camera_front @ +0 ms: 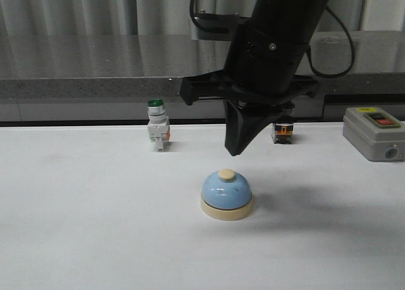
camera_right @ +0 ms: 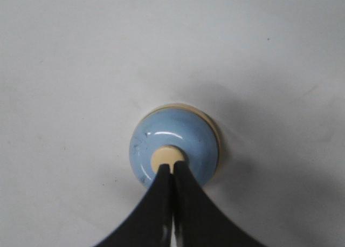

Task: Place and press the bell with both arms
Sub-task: 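Move the closed right gripper above the bell's cream button, then press down on the bell button with the closed right gripper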

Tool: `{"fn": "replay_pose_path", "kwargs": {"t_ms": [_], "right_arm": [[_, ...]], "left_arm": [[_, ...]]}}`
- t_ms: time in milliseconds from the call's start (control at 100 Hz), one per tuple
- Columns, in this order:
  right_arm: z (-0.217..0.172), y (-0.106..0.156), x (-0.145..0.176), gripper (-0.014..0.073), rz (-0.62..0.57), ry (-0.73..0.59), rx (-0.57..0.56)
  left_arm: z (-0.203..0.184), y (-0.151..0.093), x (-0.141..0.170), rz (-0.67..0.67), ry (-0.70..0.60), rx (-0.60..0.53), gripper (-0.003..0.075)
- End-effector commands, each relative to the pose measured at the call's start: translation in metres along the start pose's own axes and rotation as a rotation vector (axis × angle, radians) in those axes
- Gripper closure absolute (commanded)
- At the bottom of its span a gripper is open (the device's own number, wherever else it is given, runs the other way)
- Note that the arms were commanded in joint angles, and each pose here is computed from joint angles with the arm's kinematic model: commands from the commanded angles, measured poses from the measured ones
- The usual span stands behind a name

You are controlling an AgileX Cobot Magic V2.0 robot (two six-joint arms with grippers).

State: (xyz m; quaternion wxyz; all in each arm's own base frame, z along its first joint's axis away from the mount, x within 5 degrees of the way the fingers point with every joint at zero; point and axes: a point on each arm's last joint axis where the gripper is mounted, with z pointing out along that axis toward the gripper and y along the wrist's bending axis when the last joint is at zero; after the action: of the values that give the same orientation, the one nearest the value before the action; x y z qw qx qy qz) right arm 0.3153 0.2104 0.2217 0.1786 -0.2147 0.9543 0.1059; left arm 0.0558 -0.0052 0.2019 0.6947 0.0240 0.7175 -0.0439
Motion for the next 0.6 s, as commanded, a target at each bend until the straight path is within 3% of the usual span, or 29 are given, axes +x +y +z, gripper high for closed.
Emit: {"fn": "replay_pose_path", "kwargs": {"t_ms": [0, 590], "right_arm": [[-0.020, 0.005, -0.012, 0.0664, -0.014, -0.084, -0.019], [0.014, 0.003, -0.007, 0.0664, -0.003, 0.022, -0.011]], "left_arm": [[0.000, 0.000, 0.005, -0.012, -0.073, 0.006, 0.0741], [0.000, 0.000, 0.005, -0.012, -0.073, 0.006, 0.0741]]}}
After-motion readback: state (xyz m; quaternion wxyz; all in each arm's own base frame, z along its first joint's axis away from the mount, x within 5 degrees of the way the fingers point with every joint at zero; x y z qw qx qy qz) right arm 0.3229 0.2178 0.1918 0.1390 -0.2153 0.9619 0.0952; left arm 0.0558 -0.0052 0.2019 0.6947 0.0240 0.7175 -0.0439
